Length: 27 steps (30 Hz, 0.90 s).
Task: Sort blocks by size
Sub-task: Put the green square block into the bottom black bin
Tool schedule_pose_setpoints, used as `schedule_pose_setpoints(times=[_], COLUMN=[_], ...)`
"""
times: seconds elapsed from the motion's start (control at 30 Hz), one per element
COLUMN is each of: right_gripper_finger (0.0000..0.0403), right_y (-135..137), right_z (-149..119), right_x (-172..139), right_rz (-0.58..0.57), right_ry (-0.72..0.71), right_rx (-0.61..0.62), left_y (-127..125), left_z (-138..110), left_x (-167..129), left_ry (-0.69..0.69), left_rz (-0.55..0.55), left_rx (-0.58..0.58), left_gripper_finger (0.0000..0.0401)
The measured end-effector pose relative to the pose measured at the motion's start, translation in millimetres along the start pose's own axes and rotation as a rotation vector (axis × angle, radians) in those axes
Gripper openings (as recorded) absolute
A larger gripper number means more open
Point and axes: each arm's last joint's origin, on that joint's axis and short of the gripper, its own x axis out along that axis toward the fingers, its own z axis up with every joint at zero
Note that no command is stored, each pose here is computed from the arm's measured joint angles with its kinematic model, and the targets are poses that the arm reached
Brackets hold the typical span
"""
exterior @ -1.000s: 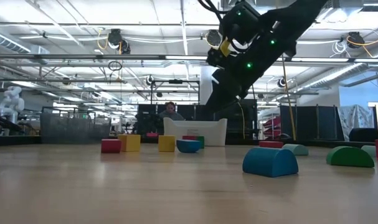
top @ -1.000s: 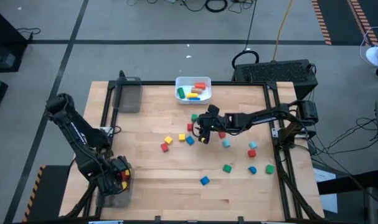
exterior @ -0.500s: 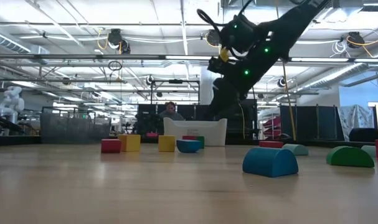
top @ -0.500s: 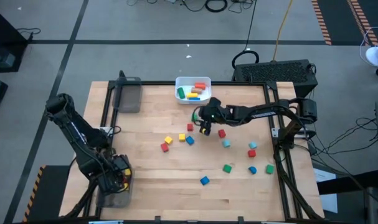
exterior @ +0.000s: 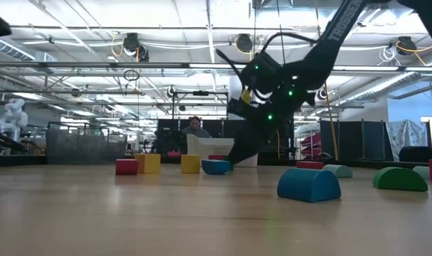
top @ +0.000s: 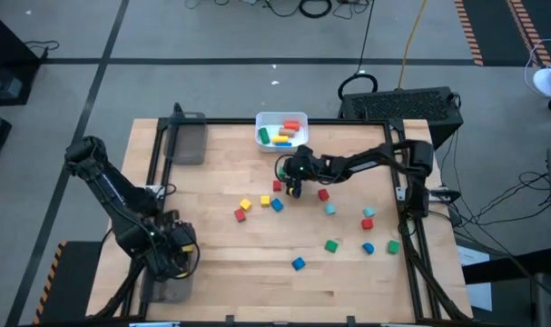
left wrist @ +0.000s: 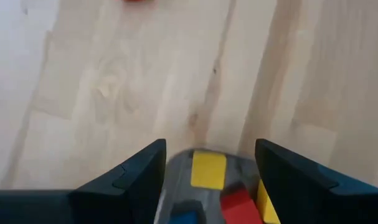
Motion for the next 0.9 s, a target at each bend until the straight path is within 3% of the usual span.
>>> schedule_pose_setpoints(times=[0.2, 0.47, 0.67, 0.9], right_gripper_finger=[0.0231, 0.0112, 0.0111, 0.0111], right_y=[0, 1, 4, 10], right_z=[-4, -4, -2, 9], right_x=[5, 5, 4, 1], right_rz=[0.01, 0.051, 0.165, 0.399], right_ry=[0.015, 0.014, -0.004, -0.095], right_rx=[0.024, 0.068, 0.133, 0.241], left_y=[5, 12, 13, 11], left_z=[10, 24, 33, 47], left_x=[2, 3, 4, 5], left_ry=[-0.102, -0.295, -0.376, -0.427], left_rz=[0.066, 0.22, 0.297, 0.321], left_rx=[0.041, 0.188, 0.316, 0.445], left_gripper_finger=[0.0248, 0.0248, 0.0248, 0.0248])
